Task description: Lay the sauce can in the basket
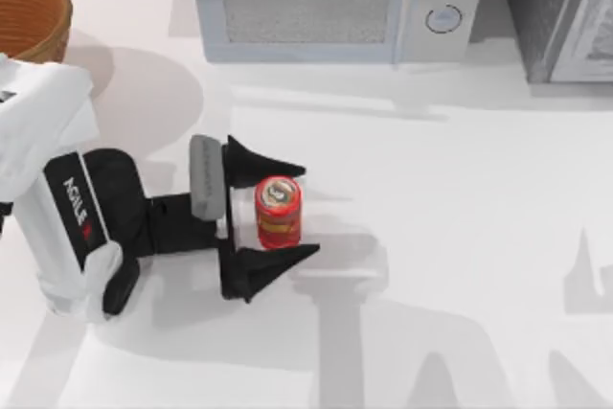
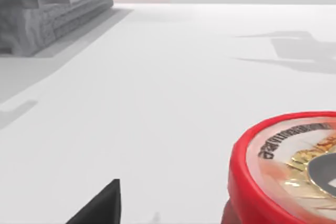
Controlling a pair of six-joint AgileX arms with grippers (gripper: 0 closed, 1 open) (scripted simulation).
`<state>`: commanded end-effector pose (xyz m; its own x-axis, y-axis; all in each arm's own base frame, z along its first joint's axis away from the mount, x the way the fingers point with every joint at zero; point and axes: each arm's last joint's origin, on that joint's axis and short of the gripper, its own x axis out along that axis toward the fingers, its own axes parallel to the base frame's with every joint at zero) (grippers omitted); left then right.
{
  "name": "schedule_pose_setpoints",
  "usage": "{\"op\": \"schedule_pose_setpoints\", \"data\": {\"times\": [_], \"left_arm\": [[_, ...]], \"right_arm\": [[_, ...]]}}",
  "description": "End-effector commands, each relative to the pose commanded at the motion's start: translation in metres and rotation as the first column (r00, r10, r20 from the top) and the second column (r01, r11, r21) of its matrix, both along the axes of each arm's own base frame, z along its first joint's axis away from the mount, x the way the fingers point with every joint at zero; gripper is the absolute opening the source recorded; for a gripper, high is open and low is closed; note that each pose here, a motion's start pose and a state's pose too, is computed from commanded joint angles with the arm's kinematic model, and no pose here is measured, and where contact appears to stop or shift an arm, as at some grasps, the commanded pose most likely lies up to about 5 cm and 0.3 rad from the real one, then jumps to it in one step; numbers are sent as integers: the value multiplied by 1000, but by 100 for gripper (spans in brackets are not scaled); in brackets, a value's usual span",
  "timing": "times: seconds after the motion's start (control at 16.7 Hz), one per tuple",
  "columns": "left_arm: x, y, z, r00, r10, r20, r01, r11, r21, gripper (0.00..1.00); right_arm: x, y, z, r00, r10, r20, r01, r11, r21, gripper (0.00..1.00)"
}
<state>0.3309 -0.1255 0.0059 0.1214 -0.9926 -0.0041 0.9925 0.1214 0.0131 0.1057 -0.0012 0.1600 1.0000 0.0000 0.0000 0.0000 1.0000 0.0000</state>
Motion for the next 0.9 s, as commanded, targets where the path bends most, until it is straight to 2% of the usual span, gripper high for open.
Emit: {"op": "schedule_pose_setpoints", "data": {"times": [0.18, 0.9], "left_arm": [[0, 0, 0, 1000, 0, 0, 0, 1000, 0, 100], [0, 0, 0, 1000, 0, 0, 0, 1000, 0, 10]], "right_arm": [[0, 0, 0, 1000, 0, 0, 0, 1000, 0, 100], [0, 0, 0, 1000, 0, 0, 0, 1000, 0, 100]]}}
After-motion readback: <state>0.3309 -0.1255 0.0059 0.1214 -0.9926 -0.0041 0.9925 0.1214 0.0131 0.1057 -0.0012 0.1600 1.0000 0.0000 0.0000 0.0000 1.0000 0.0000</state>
